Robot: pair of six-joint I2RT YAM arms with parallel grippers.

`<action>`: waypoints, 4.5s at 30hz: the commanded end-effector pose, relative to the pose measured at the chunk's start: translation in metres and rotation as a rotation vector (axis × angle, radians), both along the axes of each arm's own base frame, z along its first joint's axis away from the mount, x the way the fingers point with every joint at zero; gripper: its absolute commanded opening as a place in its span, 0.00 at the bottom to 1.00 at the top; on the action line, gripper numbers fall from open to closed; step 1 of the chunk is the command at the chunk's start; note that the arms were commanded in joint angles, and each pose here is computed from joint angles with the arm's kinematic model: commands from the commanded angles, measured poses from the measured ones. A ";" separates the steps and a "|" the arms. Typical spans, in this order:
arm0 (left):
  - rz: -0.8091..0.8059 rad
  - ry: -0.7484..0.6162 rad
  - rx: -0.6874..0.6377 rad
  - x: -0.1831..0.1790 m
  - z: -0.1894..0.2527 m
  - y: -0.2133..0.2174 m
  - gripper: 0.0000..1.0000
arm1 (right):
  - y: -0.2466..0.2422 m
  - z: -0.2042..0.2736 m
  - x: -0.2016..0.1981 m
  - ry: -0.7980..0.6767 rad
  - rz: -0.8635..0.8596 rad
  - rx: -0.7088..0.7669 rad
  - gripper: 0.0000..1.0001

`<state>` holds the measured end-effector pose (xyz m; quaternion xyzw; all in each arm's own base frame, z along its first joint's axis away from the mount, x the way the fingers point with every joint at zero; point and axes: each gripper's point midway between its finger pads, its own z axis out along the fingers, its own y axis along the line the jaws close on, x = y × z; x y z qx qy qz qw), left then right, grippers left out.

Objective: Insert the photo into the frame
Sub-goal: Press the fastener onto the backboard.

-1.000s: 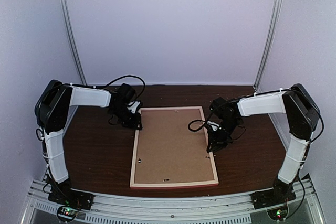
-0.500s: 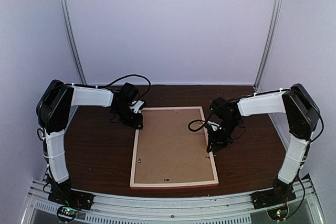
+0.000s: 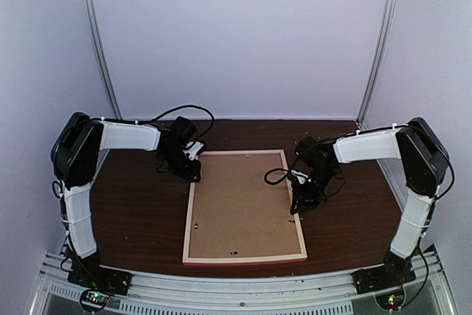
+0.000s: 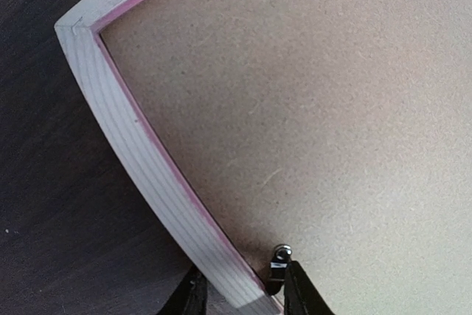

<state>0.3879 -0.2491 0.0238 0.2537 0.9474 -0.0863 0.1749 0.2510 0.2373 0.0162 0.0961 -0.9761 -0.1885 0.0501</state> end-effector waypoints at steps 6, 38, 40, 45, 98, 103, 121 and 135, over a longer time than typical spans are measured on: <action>-0.069 -0.049 0.123 0.005 -0.042 0.019 0.11 | -0.006 -0.059 0.007 -0.052 0.059 -0.069 0.08; 0.251 0.030 -0.098 0.026 -0.016 0.025 0.47 | -0.007 -0.067 0.003 -0.041 0.059 -0.067 0.08; 0.257 0.046 -0.118 0.025 -0.016 0.023 0.46 | -0.006 -0.067 0.003 -0.040 0.060 -0.066 0.08; 0.258 0.071 -0.071 0.017 -0.019 0.031 0.46 | -0.006 -0.068 0.003 -0.039 0.058 -0.066 0.08; 0.230 0.210 0.050 -0.008 -0.032 0.018 0.52 | 0.002 -0.069 0.004 -0.053 0.033 -0.039 0.07; 0.264 0.193 0.041 0.001 -0.035 0.022 0.52 | 0.001 -0.068 0.004 -0.051 0.034 -0.041 0.07; 0.346 0.144 0.036 0.018 -0.042 0.036 0.48 | 0.000 -0.071 0.003 -0.045 0.034 -0.045 0.07; 0.341 0.208 0.023 -0.003 -0.054 0.038 0.38 | 0.001 -0.071 0.003 -0.047 0.033 -0.043 0.07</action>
